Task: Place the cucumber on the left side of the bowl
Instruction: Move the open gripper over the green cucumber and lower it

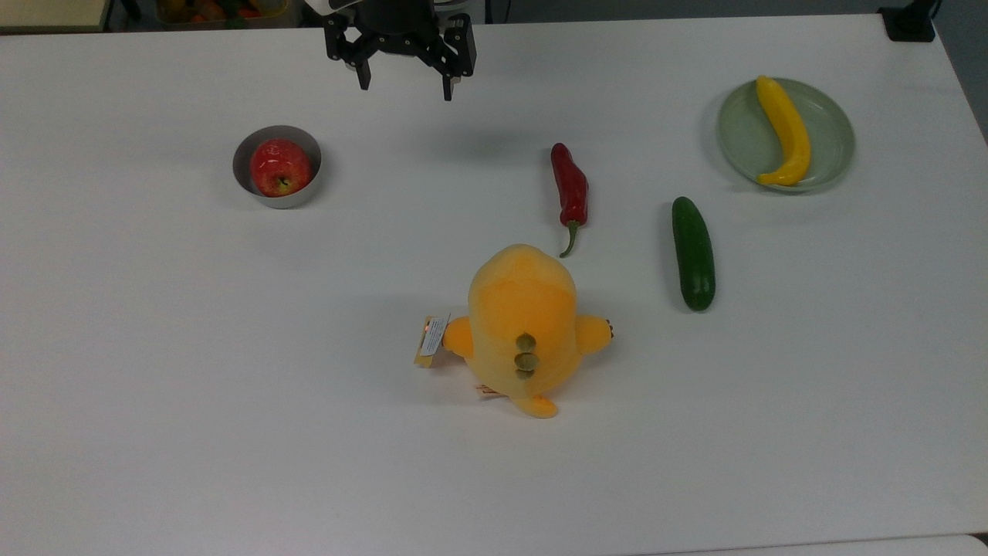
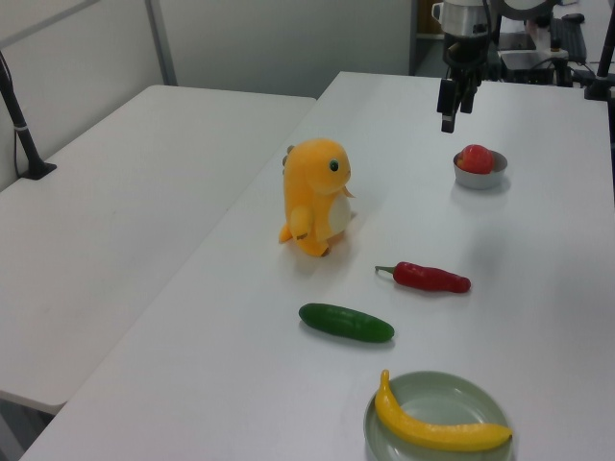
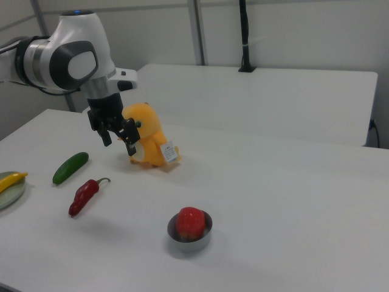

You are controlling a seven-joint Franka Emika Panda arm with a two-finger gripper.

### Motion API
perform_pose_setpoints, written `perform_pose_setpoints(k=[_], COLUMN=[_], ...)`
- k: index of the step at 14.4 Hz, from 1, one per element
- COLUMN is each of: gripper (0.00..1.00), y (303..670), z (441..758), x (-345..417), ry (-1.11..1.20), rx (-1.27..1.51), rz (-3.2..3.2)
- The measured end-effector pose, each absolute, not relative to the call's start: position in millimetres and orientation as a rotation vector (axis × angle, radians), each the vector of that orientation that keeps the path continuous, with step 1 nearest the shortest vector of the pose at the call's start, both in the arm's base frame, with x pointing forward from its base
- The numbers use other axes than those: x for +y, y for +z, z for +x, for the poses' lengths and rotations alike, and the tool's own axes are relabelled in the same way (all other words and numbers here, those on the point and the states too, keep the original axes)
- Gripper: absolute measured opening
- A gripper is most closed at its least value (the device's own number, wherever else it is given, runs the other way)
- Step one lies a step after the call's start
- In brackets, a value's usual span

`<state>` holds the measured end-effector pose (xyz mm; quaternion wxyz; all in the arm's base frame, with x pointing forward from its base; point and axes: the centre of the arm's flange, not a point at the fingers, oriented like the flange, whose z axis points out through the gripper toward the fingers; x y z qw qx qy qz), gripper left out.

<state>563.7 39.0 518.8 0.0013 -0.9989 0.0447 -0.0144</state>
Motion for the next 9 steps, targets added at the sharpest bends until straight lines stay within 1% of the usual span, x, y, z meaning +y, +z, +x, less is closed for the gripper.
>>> perform_pose_setpoints(k=[9], gripper=[1.0], y=[507], z=[560], x=[44], ry=[-0.008], rx=[0.103], rz=[-3.14])
